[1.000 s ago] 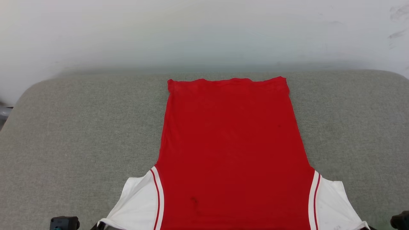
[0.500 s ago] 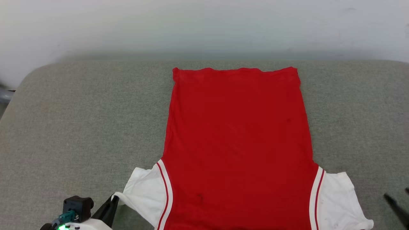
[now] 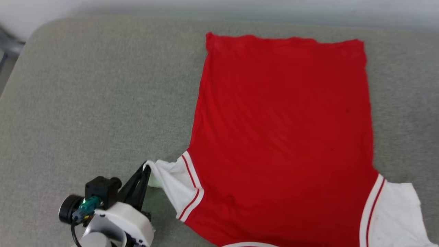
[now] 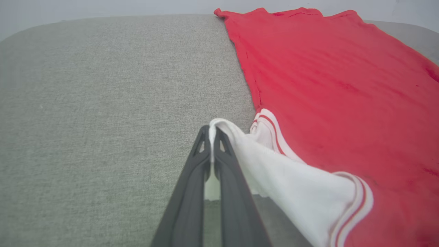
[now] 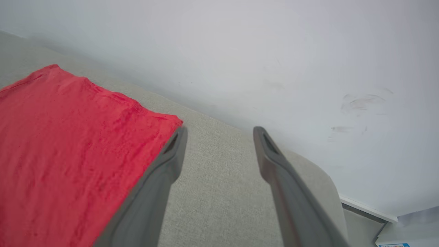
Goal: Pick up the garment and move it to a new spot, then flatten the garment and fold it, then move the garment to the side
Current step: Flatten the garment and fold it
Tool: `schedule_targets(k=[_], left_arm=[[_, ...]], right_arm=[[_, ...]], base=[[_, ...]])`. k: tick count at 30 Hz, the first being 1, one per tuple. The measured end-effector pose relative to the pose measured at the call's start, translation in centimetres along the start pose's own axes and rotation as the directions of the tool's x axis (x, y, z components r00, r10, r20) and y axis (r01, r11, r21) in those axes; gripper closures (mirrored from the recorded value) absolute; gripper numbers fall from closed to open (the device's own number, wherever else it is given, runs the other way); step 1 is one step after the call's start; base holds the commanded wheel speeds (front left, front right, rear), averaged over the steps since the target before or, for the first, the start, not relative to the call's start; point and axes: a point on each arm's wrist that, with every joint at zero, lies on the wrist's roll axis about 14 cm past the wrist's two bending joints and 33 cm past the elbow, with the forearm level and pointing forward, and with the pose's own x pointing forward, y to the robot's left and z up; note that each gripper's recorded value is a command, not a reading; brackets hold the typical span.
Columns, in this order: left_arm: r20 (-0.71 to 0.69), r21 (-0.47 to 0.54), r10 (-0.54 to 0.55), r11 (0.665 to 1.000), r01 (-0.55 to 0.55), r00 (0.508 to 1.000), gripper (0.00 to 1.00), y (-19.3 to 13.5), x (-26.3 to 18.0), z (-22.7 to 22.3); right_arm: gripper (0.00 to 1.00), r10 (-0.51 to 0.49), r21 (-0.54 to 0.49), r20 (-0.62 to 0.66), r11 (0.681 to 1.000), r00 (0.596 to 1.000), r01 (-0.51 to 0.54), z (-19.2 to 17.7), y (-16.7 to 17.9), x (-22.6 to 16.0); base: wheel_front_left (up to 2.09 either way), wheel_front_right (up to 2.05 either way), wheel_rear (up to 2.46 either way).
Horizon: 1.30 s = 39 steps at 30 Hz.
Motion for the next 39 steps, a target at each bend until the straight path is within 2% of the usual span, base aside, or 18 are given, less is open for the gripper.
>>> schedule_targets(k=[5, 9, 11, 14, 17, 23, 25, 29, 31, 32, 33, 37, 39], left_arm=[[0.012, 0.004, 0.008, 1.000, -0.008, 1.000, 1.00, 0.1, 1.5, 0.1], [0.011, 0.007, 0.017, 1.000, -0.017, 1.000, 1.00, 0.3, 2.4, -0.3], [0.007, 0.006, 0.025, 1.000, -0.025, 1.000, 1.00, 0.5, 2.7, -0.5], [0.001, 0.001, 0.039, 0.999, -0.039, 0.999, 1.00, 0.6, 3.1, -1.0], [-0.007, -0.003, 0.049, 0.999, -0.049, 0.999, 1.00, 0.8, 3.5, -1.4], [-0.044, 0.000, 0.067, 0.998, -0.067, 0.997, 1.00, 1.2, 3.9, -3.0], [-0.051, 0.004, 0.069, 0.998, -0.069, 0.996, 1.00, 1.3, 4.1, -3.3], [-0.061, 0.005, 0.075, 0.997, -0.075, 0.995, 1.00, 1.5, 4.3, -3.8], [-0.062, 0.006, 0.070, 0.998, -0.070, 0.996, 1.00, 1.4, 4.3, -3.9], [-0.061, 0.005, 0.069, 0.998, -0.069, 0.996, 1.00, 1.3, 4.4, -3.9], [-0.059, 0.005, 0.065, 0.998, -0.065, 0.996, 1.00, 1.3, 4.5, -3.9], [-0.047, 0.007, 0.060, 0.998, -0.060, 0.997, 1.00, 1.2, 4.8, -3.6], [-0.043, 0.011, 0.059, 0.998, -0.059, 0.997, 1.00, 1.2, 4.8, -3.4]], right_arm=[[0.00, 0.026, -0.002, -0.056, 1.000, 0.998, -0.027, 2.4, 1.1, 6.1], [0.00, 0.061, 0.022, -0.222, 0.998, 0.973, -0.058, 0.7, 2.8, 10.6], [0.00, 0.072, 0.030, -0.309, 0.997, 0.948, -0.066, -0.4, 3.4, 12.4], [0.00, 0.120, 0.083, -0.481, 0.992, 0.869, -0.091, -3.7, 5.3, 14.3], [0.00, 0.161, 0.121, -0.597, 0.987, 0.786, -0.110, -6.2, 6.9, 15.6], [0.00, 0.199, 0.156, -0.725, 0.980, 0.660, -0.124, -11.2, 9.2, 17.2], [0.00, 0.230, 0.192, -0.747, 0.973, 0.624, -0.128, -12.8, 10.3, 17.4], [0.00, 0.244, 0.199, -0.793, 0.970, 0.559, -0.141, -15.3, 11.3, 16.9], [0.00, 0.251, 0.210, -0.798, 0.968, 0.548, -0.137, -15.7, 11.3, 16.7], [0.13, 0.248, 0.205, -0.801, 0.969, 0.545, -0.139, -15.8, 11.3, 16.5], [1.00, 0.247, 0.203, -0.803, 0.969, 0.543, -0.140, -15.8, 11.3, 16.4], [1.00, 0.250, 0.201, -0.792, 0.968, 0.557, -0.149, -15.5, 11.5, 16.3], [1.00, 0.239, 0.185, -0.780, 0.971, 0.578, -0.152, -15.0, 11.4, 16.4]], base=[[0.00, 0.00, 0.00], [0.00, 0.00, 0.00], [0.00, 0.00, 0.00], [0.00, 0.00, 0.00], [0.00, 0.00, 0.00], [0.00, 0.00, 0.00], [0.00, 0.00, 0.00], [0.00, 0.00, 0.00], [0.00, 0.00, 0.00], [0.00, 0.00, 0.00], [0.00, 0.00, 0.00], [0.00, 0.00, 0.00], [0.00, 0.00, 0.00]])
